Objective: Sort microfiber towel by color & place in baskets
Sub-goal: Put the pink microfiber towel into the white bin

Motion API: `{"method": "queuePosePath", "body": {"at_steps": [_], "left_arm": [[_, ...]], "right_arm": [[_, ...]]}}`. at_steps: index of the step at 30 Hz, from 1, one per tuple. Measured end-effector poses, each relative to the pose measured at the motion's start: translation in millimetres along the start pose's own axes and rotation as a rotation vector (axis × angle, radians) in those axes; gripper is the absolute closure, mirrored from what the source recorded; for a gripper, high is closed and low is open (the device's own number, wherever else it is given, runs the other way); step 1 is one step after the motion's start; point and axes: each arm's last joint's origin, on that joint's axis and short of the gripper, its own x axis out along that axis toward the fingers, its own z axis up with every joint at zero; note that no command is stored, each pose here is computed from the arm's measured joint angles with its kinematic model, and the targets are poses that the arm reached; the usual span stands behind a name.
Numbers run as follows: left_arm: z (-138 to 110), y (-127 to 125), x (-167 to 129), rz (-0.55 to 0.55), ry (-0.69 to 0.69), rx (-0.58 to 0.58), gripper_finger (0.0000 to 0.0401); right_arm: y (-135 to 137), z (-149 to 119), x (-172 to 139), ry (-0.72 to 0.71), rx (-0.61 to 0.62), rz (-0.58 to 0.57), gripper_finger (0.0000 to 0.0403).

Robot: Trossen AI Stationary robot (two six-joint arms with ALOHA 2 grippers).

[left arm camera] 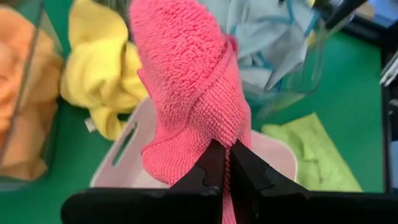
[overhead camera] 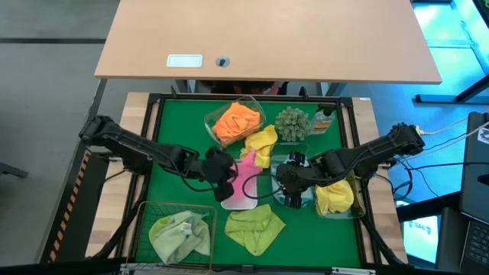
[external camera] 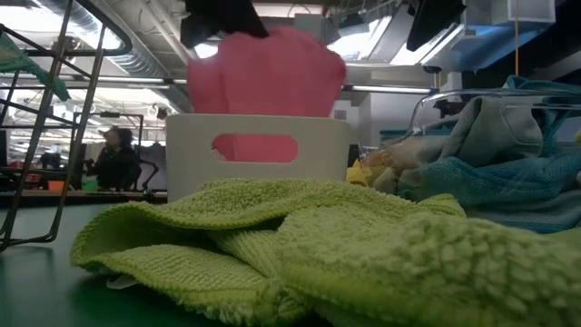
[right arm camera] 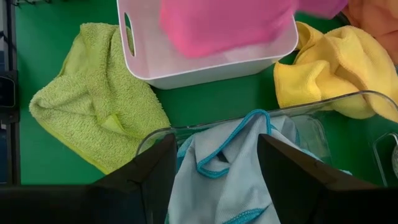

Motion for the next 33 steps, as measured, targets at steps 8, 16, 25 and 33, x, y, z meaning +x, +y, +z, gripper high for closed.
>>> {"method": "queuePosePath", "body": {"at_steps": [8,16,25,33], "left_arm": [[-22.8,-10.2,40.1,0.034,0.115,0.034,0.0397],[-43.0,-10.0,75.1,0.093,0.210,0.069,0.0397],[-56.4,-2.0,103.1,0.157,0.274,0.088,0.0388],[-53.1,3.8,105.7,0.170,0.275,0.074,0.0367]], "right_arm": [[0.1,0.1,0.0,-0.001,0.000,0.001,0.0180],[0.1,0.2,0.0,-0.002,0.001,0.001,0.0180],[0.1,0.2,0.0,-0.002,0.001,0.001,0.0180],[0.3,0.5,0.0,-0.005,0.001,0.003,0.0180]]}}
